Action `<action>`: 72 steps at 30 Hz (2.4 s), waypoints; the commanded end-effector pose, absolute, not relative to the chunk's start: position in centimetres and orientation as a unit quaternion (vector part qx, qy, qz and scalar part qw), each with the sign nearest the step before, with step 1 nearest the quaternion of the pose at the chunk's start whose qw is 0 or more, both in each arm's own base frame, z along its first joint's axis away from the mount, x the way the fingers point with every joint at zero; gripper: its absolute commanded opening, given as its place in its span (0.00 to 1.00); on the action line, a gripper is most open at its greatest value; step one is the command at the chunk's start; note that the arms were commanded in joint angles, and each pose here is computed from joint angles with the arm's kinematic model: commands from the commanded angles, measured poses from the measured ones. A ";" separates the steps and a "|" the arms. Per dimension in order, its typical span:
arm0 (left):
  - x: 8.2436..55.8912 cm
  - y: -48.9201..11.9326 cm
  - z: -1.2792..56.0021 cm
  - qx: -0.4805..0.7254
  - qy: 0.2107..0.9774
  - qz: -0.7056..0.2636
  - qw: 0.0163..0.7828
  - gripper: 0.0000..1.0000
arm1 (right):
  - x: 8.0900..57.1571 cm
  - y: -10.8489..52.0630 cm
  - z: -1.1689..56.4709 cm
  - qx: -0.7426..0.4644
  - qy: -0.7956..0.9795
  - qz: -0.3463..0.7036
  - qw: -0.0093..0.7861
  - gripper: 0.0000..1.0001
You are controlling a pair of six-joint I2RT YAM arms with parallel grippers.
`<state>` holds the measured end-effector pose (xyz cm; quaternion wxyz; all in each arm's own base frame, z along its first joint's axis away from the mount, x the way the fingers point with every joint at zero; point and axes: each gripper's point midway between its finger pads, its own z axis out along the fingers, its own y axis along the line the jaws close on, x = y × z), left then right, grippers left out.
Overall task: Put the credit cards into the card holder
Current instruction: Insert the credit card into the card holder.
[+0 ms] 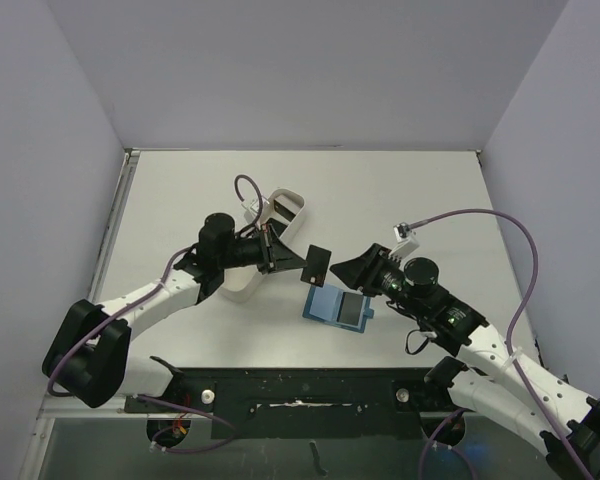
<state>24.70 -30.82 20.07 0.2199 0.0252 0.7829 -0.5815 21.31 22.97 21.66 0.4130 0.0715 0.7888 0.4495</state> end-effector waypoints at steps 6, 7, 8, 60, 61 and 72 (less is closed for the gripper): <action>20.2 -31.4 23.7 0.079 0.707 -0.678 0.186 0.00 | 21.7 24.3 23.4 0.070 0.763 0.489 0.417 0.52; 20.1 -31.4 23.7 0.079 0.705 -0.680 0.186 0.00 | 21.8 24.4 23.2 0.071 0.765 0.488 0.415 0.52; 20.2 -31.4 23.7 0.075 0.704 -0.681 0.187 0.00 | 21.8 24.5 23.0 0.072 0.767 0.487 0.412 0.52; 22.4 -32.0 9.0 0.054 0.885 -0.425 0.183 0.14 | 23.3 19.8 10.4 0.079 0.857 0.391 0.326 0.00; 22.3 -32.2 8.6 0.056 0.887 -0.423 0.178 0.14 | 23.3 19.7 10.0 0.081 0.858 0.392 0.323 0.00; 21.9 -32.3 5.1 0.057 0.904 -0.395 0.154 0.07 | 23.3 19.2 7.5 0.090 0.862 0.402 0.295 0.00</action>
